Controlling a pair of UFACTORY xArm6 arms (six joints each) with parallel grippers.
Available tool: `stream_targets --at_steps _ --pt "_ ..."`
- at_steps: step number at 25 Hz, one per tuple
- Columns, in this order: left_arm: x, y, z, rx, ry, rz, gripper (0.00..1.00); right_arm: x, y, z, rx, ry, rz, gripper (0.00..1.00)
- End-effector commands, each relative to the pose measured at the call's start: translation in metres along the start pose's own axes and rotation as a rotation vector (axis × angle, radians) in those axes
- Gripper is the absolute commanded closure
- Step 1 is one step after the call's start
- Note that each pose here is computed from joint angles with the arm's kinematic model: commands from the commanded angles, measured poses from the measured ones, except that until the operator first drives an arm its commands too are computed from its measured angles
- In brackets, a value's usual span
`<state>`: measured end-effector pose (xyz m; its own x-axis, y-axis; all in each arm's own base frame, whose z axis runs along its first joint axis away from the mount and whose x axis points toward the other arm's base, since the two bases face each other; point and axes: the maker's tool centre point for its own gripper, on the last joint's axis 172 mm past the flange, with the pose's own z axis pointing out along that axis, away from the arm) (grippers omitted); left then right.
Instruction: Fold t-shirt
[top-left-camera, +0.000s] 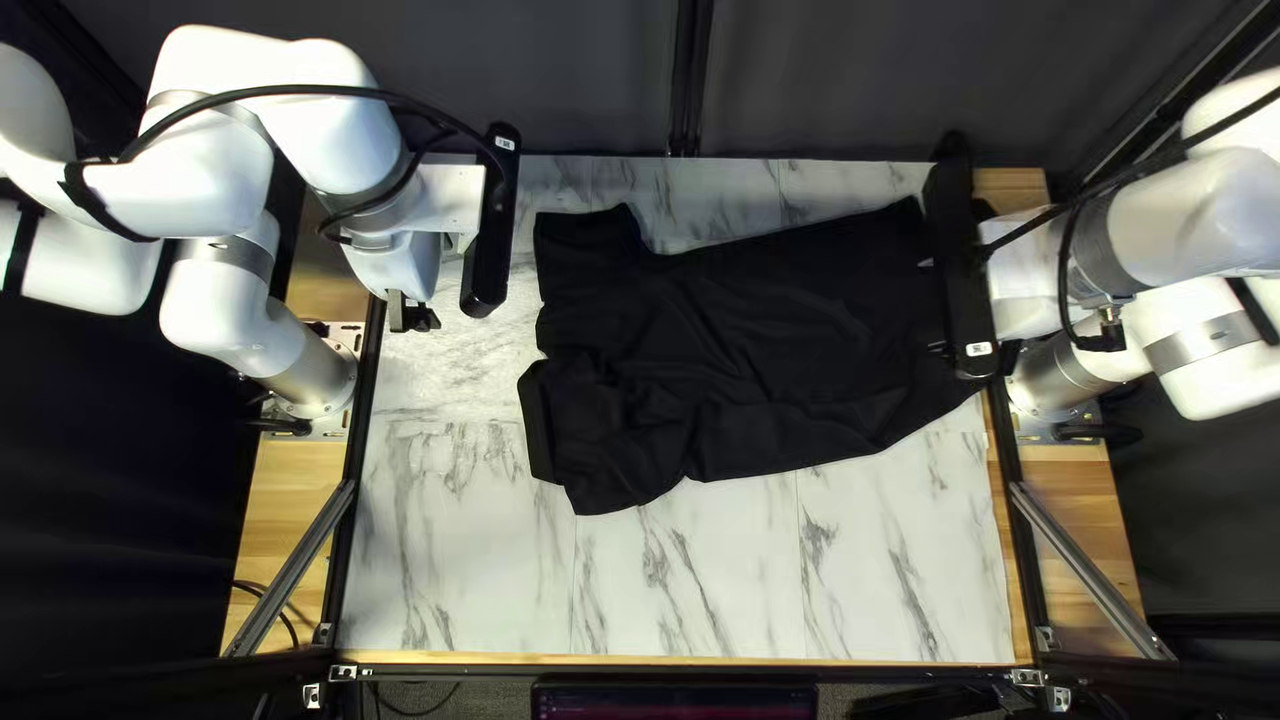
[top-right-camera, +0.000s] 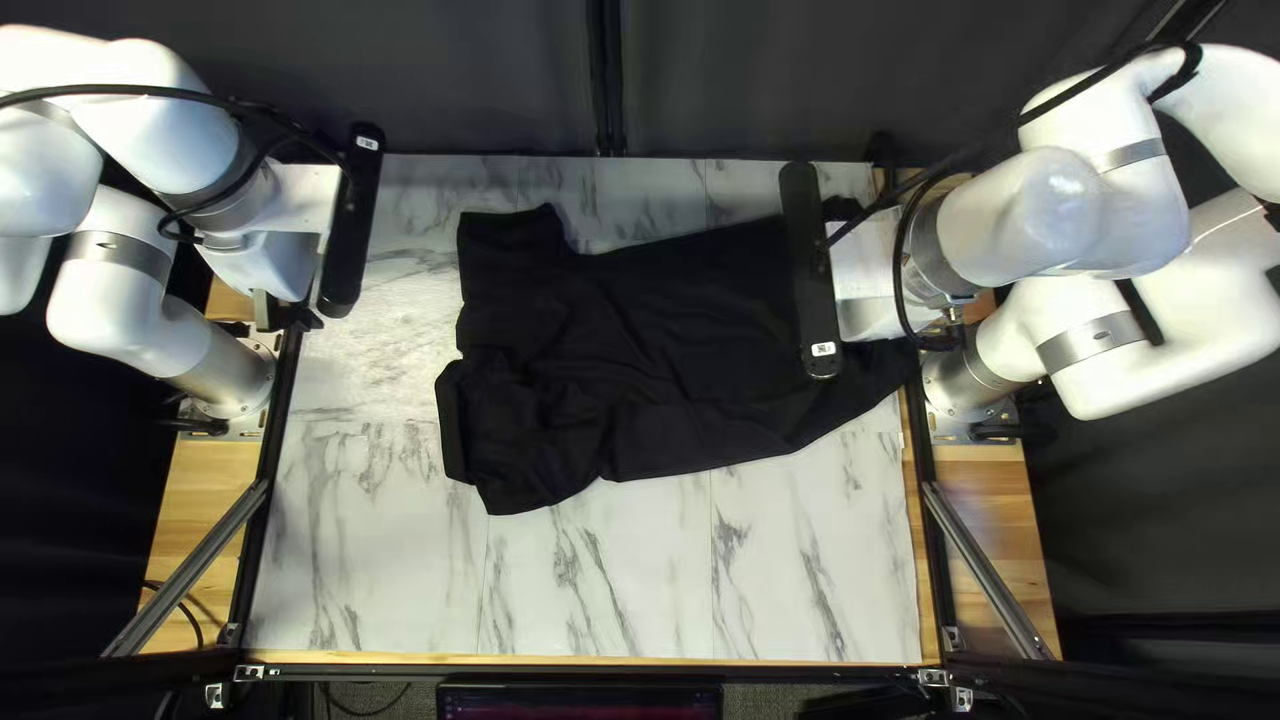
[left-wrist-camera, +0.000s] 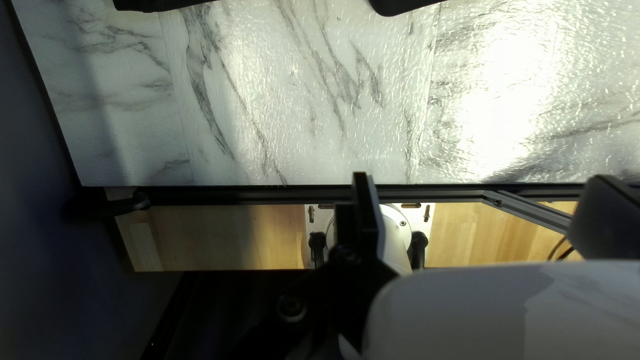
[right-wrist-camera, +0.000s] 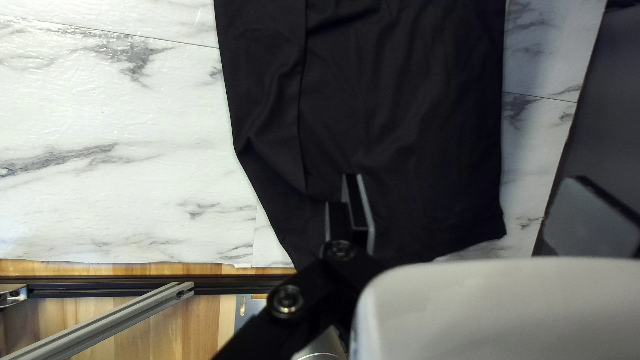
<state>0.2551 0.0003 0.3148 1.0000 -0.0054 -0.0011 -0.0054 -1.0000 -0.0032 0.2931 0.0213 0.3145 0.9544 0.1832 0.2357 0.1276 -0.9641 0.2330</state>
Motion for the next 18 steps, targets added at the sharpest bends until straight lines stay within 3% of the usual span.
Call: stream_targets --at_steps 1,18 --pt "0.0 0.0 0.0 0.0 0.0 0.0 0.0 0.0 0.0 0.0 0.0 0.0 0.0 0.0" --pt "0.001 0.0049 0.0042 -0.013 -0.001 -0.003 0.0 0.0 0.0 0.0 0.0 0.0 0.0 0.0"
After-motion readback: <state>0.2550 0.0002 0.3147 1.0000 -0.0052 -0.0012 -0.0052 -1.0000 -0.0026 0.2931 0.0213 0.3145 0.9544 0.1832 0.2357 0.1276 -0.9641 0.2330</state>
